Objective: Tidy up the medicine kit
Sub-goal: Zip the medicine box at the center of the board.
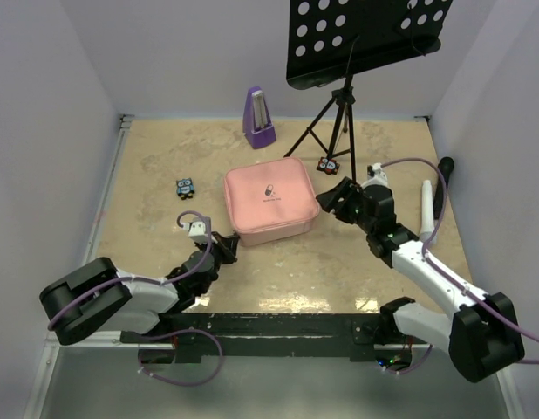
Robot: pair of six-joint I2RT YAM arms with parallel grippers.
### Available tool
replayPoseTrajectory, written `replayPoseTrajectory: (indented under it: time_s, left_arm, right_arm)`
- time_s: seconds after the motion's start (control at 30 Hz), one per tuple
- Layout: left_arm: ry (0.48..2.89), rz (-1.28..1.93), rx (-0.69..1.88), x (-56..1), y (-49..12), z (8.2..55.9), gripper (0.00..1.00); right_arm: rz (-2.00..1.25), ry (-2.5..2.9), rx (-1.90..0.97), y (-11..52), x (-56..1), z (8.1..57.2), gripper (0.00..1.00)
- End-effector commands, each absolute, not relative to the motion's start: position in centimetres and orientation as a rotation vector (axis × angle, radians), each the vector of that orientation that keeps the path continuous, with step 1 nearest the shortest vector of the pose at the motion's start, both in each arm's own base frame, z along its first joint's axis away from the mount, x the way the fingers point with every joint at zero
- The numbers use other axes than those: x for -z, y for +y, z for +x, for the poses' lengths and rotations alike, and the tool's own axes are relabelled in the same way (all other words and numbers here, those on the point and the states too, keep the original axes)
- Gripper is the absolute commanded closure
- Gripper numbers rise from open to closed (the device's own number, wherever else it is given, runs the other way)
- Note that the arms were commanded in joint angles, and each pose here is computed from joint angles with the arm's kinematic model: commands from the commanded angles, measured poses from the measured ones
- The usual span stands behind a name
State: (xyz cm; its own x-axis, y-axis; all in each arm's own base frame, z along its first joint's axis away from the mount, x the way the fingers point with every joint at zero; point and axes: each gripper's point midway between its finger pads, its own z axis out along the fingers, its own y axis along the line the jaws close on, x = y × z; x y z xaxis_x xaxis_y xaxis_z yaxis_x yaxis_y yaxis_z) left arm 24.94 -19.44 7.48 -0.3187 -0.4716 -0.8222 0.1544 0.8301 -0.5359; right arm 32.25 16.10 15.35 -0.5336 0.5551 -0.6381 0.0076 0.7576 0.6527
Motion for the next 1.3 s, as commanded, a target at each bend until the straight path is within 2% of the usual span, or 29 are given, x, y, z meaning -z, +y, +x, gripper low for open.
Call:
replayPoseTrajectory:
  time_s: [0.0, 0.5, 0.83, 1.0, 1.1, 1.27]
  left_arm:
    - [1.829, -0.249, 0.546, -4.8, -17.1, 24.1, 1.0]
    - [1.797, -0.22, 0.568, -5.9, -18.1, 24.7, 1.0]
    - [1.784, -0.179, 0.591, -6.4, -18.7, 24.6, 1.0]
    - [1.777, -0.159, 0.605, -6.6, -19.1, 24.4, 1.0]
    - [1.771, -0.149, 0.616, -6.8, -19.3, 24.4, 1.0]
    - [1.761, -0.131, 0.632, -7.3, -19.9, 24.2, 1.0]
  right_arm:
    - [0.44, 2.031, -0.887, 17.2, -15.6, 30.2, 0.34]
    - [0.485, 2.099, -1.114, 21.4, -13.6, 29.1, 0.34]
    - [0.576, 2.109, -1.116, 22.2, -12.2, 30.4, 0.39]
    - [0.595, 2.122, -1.069, 22.0, -11.3, 31.3, 0.51]
    - [0.6, 2.135, -1.064, 22.2, -10.5, 31.4, 0.68]
    - [0.601, 2.158, -1.037, 22.1, -9.2, 31.6, 0.88]
